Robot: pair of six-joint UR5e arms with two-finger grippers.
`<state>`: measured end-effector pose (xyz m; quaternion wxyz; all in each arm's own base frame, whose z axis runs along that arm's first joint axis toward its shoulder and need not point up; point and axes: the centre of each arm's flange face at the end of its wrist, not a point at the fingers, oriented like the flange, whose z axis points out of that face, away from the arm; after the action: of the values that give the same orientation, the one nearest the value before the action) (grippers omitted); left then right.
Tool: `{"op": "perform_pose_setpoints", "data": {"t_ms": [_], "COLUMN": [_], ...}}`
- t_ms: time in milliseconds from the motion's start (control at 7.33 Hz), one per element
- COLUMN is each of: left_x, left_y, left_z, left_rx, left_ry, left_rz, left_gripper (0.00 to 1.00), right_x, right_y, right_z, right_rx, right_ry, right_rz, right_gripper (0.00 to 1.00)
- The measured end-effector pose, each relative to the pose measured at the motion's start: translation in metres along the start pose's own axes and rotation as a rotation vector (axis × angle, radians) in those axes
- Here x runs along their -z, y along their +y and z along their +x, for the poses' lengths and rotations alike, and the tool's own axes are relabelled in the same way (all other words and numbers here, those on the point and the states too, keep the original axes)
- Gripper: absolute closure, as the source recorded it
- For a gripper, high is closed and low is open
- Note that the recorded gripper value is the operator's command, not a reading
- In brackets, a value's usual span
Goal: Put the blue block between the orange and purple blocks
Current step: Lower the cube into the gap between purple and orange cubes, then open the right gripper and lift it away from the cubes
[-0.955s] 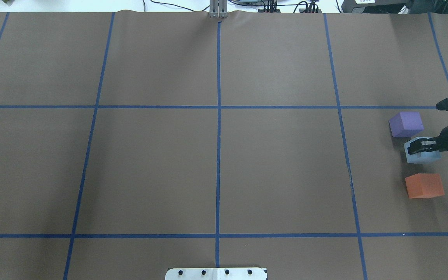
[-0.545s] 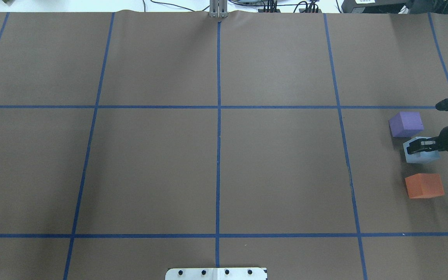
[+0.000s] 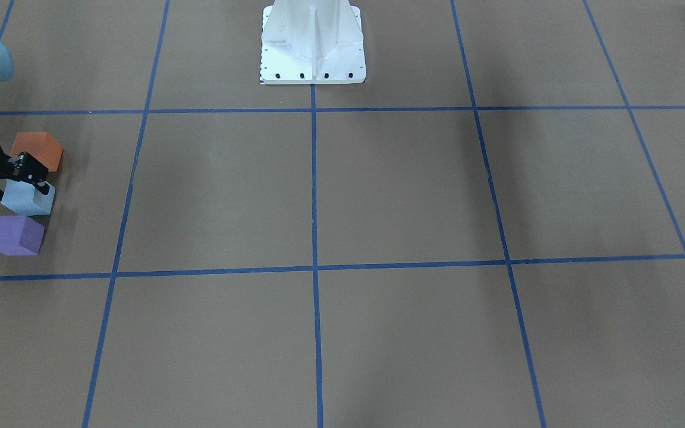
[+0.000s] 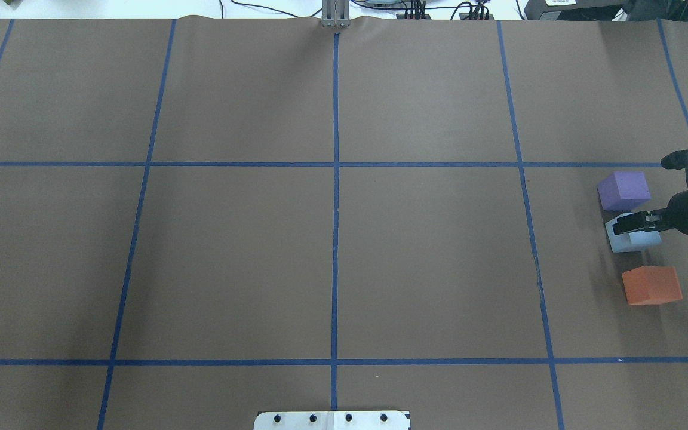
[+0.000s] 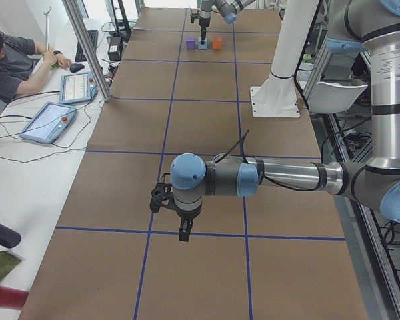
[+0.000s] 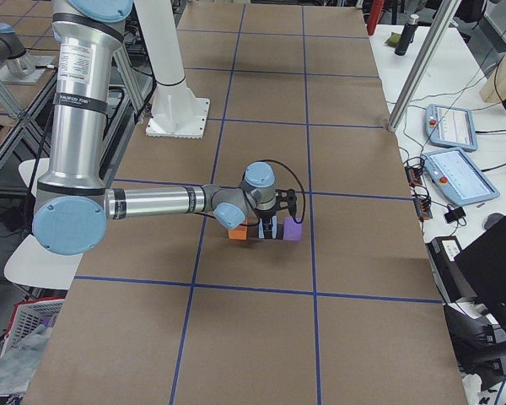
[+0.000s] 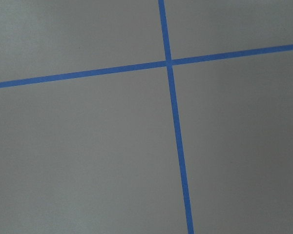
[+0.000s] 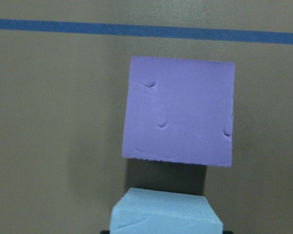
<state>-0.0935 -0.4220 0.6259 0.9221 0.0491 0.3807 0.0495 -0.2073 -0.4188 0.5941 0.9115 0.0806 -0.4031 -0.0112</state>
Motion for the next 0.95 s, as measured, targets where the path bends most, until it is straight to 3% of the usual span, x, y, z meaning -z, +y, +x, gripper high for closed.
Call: {"op": "perform_pose_setpoints", "data": {"t_ms": [409, 955], "left_x": [0.000, -0.001], "left_y": [0.000, 0.001], "left_z": [0.000, 0.000], "left_rx": [0.001, -0.001], "left_ry": [0.000, 0.000], "left_rz": [0.000, -0.001], "left_gripper": [0.00, 0.00], "right_x": [0.045, 0.154], "right_y": [-0.005, -0.034], "right_z": [-0.005, 0.107], "right_rx": [-0.002, 0.151], "right_ry": [-0.041, 0.081], "right_rz": [-0.004, -0.059], "right_gripper": [0.01, 0.01]}}
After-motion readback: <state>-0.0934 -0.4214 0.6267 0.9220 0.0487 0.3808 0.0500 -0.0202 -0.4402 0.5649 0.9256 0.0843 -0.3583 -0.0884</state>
